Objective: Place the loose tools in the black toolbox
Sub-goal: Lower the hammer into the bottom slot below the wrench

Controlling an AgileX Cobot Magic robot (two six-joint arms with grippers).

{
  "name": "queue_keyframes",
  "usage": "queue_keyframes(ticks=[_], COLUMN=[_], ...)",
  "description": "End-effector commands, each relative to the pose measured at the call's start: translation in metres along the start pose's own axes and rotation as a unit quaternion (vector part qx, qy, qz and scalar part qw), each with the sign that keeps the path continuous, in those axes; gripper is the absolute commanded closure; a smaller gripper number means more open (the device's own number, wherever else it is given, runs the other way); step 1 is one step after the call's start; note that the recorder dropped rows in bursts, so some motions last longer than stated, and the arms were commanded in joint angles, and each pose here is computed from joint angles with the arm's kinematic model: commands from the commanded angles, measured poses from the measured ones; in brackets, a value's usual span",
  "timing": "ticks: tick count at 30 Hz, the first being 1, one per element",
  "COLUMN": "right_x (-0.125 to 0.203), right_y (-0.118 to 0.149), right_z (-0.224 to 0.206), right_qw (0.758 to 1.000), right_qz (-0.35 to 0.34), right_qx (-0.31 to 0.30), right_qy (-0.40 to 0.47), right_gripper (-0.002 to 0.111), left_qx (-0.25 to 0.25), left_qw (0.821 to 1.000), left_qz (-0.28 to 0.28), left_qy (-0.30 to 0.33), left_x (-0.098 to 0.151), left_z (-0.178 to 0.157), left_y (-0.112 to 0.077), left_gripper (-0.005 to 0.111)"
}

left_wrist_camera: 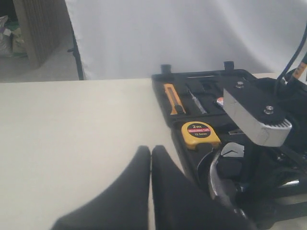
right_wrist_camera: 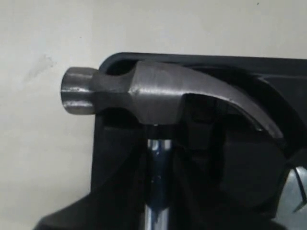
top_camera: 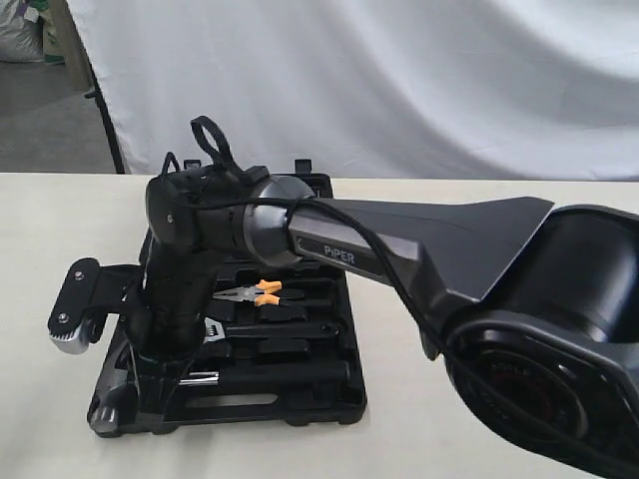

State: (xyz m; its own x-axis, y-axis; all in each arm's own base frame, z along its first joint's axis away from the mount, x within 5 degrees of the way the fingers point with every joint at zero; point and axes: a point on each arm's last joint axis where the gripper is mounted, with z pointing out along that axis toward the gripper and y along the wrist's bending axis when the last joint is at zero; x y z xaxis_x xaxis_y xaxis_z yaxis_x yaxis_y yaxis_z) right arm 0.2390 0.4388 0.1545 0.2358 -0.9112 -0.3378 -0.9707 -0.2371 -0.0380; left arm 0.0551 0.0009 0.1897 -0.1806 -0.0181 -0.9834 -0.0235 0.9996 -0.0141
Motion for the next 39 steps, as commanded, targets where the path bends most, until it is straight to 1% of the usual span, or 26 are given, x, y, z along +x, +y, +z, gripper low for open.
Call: queue_keyframes(ticks=[1, 8, 12, 16, 20, 27, 39], right_x=[0.004, 0.005, 0.006, 0.009, 0.016, 0.019, 0.014], right_y=[-0.009, -0.017, -0.019, -0.019, -0.015, -0.011, -0.011], right_z=[-0.007, -0.008, -0.006, 0.003, 0.015, 0.016, -0.003], right_qw=[1.000, 0.999, 0.999, 0.999, 1.000, 0.999, 1.000], right_qz=[-0.005, -0.006, -0.004, -0.001, 0.002, 0.003, -0.003], right_qx=[0.012, 0.041, 0.045, 0.035, 0.006, -0.018, -0.006], right_qy=[0.004, -0.011, -0.013, -0.006, 0.019, 0.038, 0.029], right_gripper=[0.109, 0.109, 0.109, 0.109, 0.109, 0.109, 0.108], left_qx=[-0.001, -0.001, -0.001, -0.001, -0.001, -0.001, -0.001], left_qw=[1.000, 1.000, 1.000, 1.000, 1.000, 1.000, 1.000], left_qz=[-0.008, -0.008, -0.008, -0.008, -0.008, -0.008, -0.008], left_qy=[0.000, 0.000, 0.000, 0.000, 0.000, 0.000, 0.000], left_x=[0.001, 0.001, 0.001, 0.001, 0.001, 0.001, 0.001], left_z=[0.000, 0.000, 0.000, 0.000, 0.000, 0.000, 0.000], left_y=[0.000, 0.000, 0.000, 0.000, 0.000, 0.000, 0.000], left_gripper=[0.106, 0.106, 0.106, 0.106, 0.106, 0.106, 0.106])
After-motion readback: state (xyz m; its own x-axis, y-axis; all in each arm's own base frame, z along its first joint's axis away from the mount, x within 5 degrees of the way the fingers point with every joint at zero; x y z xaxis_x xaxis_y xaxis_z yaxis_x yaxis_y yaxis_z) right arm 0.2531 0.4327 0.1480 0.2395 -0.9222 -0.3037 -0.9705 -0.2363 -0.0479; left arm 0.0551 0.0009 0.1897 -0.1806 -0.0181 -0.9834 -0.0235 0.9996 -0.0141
